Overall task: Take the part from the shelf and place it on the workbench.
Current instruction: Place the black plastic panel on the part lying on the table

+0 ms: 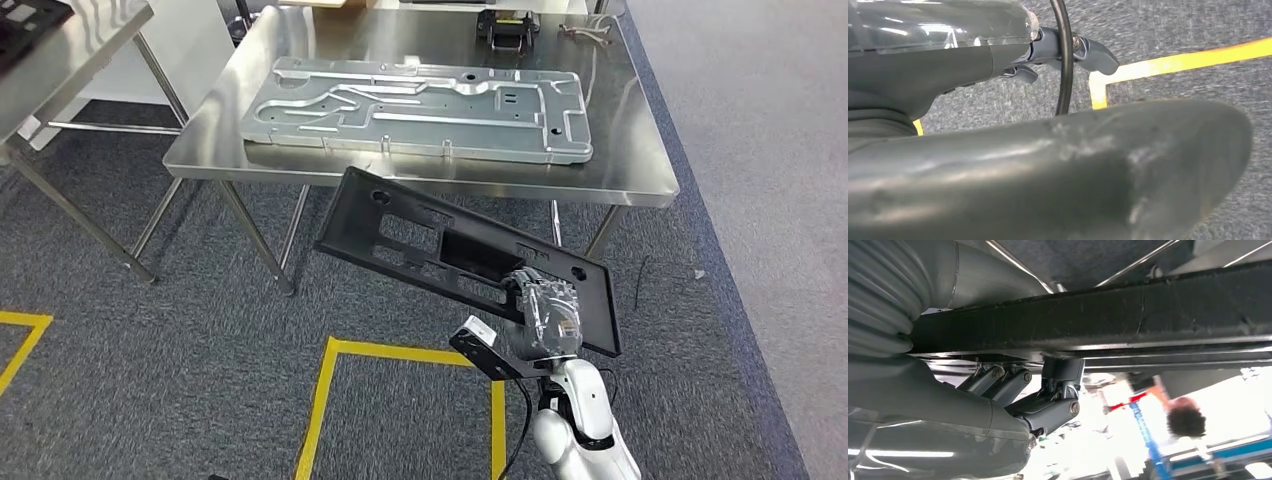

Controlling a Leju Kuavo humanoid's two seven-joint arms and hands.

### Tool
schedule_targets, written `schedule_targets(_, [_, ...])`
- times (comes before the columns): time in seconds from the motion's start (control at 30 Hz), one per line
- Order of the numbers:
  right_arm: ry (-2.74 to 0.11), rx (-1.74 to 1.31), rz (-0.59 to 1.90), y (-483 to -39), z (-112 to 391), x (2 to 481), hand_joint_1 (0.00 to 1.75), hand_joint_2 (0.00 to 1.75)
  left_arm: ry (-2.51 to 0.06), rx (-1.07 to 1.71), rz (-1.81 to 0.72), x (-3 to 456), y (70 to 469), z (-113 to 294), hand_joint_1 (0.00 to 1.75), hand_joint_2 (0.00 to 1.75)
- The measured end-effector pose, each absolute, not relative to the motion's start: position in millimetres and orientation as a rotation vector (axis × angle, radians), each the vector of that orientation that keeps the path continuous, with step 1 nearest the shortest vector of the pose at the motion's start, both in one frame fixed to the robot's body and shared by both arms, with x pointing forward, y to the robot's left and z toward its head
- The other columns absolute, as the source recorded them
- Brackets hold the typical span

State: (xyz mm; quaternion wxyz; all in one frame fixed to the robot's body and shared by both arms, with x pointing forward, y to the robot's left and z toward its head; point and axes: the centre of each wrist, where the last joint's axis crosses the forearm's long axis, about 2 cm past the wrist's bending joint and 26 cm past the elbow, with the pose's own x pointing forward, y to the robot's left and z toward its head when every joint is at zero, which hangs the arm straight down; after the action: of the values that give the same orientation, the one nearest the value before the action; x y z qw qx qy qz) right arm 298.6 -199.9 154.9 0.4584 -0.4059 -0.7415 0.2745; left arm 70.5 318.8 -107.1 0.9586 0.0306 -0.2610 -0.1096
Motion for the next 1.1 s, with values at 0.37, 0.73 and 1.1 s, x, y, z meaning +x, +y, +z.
schedule_targets(0.37, [-1.84, -1.001, 0.829, -177.5, 187.4, 335.2, 1.75, 1.75, -0.521, 0.055, -0.263, 70.2, 316.8, -107.2, 0.0, 0.0])
schedule_targets(0.73, [-1.736, -1.146, 1.024, -193.1, 204.7, 369.1, 1.75, 1.75, -0.525, 0.036, -0.3, 74.2, 311.8, -106.8, 0.0, 0.0])
schedule_targets(1.1, [-1.668, -1.252, 1.125, -206.0, 220.0, 387.9, 1.75, 1.75, -0.532, 0.033, -0.309, 75.7, 310.8, -106.5, 0.0, 0.0])
